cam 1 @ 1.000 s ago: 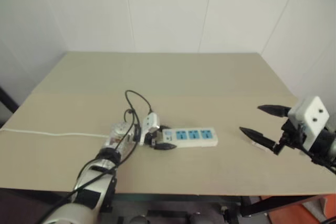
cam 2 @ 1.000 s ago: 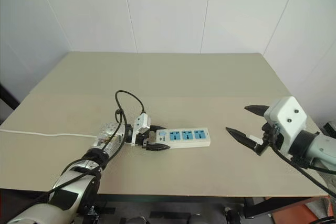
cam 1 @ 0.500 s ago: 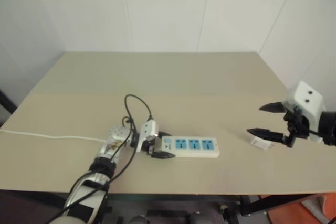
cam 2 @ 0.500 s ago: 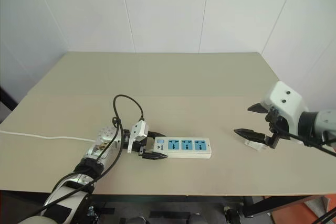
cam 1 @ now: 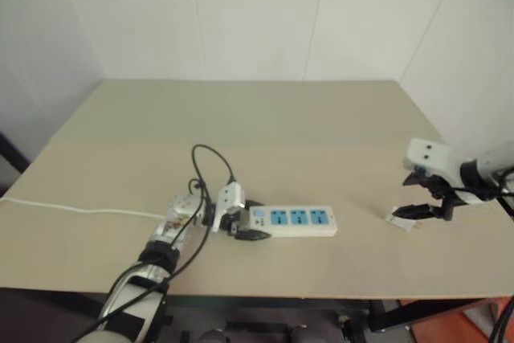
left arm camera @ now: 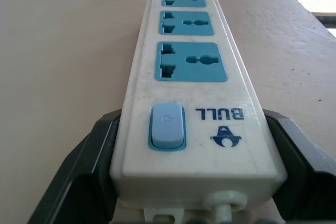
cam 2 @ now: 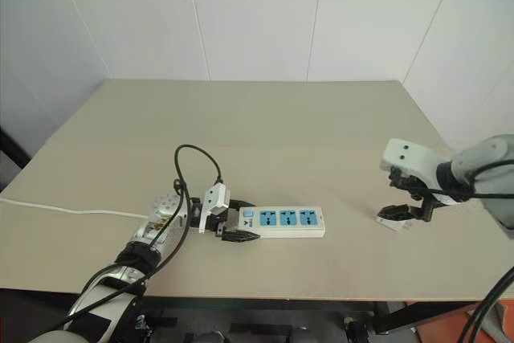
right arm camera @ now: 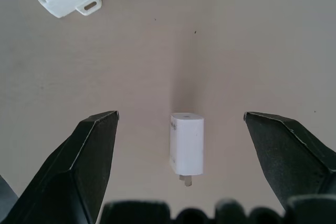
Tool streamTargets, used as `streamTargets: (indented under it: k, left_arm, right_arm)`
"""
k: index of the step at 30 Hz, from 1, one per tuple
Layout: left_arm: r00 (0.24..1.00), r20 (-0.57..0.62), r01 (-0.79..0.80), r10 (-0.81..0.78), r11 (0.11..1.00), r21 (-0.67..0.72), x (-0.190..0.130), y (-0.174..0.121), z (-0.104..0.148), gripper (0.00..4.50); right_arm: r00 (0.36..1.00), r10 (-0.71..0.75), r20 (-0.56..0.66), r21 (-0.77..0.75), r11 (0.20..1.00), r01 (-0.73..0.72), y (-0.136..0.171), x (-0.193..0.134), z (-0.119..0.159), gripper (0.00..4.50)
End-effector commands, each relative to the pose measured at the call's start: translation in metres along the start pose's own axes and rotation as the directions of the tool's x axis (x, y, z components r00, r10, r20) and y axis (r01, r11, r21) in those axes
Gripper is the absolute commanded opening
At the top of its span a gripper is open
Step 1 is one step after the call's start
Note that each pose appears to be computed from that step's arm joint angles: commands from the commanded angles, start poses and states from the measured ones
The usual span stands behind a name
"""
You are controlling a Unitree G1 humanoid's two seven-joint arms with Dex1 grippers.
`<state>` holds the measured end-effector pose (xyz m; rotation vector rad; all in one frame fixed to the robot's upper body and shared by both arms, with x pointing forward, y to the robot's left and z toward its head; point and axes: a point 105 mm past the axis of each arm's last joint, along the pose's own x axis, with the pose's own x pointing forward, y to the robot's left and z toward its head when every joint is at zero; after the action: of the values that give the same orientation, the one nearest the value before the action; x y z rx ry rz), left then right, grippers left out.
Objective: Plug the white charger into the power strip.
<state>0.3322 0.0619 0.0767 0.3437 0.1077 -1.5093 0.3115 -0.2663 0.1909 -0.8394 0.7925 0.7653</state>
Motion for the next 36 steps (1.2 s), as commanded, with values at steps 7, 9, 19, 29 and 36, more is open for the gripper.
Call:
streamTargets:
  k: [7, 9, 19, 29, 36]
  left_arm:
    - [0.993, -0.062, 0.097, -0.098, 0.995, -0.011, 0.010, -0.014, -0.011, 3.31]
    - [0.993, -0.064, 0.100, -0.100, 0.995, -0.009, 0.010, -0.014, -0.010, 3.31]
    - [0.991, -0.079, 0.105, -0.105, 0.994, -0.003, 0.014, -0.019, -0.014, 3.31]
    - [0.994, -0.082, 0.079, -0.079, 0.997, -0.004, 0.010, -0.021, -0.016, 3.31]
    - [0.993, -0.088, 0.081, -0.082, 0.997, -0.008, 0.008, -0.024, -0.017, 3.31]
  right_arm:
    - [0.995, 0.035, -0.097, -0.030, 0.999, -0.038, -0.013, 0.019, -0.007, 4.50]
    - [0.993, 0.046, -0.109, -0.030, 0.998, -0.050, -0.013, 0.023, -0.009, 4.50]
    - [0.980, 0.095, -0.175, 0.003, 0.995, -0.096, -0.008, 0.056, -0.016, 4.50]
    - [0.964, 0.077, -0.254, 0.034, 0.997, -0.071, -0.023, 0.065, -0.033, 4.50]
    - [0.959, 0.101, -0.266, 0.059, 0.994, -0.088, -0.022, 0.067, -0.038, 4.50]
